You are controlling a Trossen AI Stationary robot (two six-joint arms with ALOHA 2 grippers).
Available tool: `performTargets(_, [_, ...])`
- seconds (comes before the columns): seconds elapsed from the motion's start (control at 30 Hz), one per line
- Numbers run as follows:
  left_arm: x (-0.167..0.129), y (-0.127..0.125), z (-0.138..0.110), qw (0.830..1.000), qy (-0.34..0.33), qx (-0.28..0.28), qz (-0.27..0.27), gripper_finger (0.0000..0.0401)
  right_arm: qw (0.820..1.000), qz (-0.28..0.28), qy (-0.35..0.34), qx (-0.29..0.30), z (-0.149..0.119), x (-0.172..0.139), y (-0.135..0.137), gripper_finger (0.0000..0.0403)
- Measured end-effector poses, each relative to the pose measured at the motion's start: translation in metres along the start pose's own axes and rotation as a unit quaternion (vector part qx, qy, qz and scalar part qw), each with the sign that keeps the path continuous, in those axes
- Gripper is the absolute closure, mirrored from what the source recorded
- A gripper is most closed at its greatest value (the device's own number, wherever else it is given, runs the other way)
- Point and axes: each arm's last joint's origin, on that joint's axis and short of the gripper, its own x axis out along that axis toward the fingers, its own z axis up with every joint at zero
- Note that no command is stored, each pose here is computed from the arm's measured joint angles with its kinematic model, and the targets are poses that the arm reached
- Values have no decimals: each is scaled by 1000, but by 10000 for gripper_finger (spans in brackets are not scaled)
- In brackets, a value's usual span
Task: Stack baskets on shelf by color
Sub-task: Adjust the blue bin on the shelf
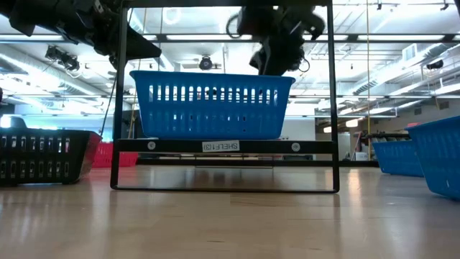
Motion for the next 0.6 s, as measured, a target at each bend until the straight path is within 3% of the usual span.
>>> performTargets(0.6, [0,0,0,1000,2,-6,0,384,996,-5,-39,-82,15,10,66,309])
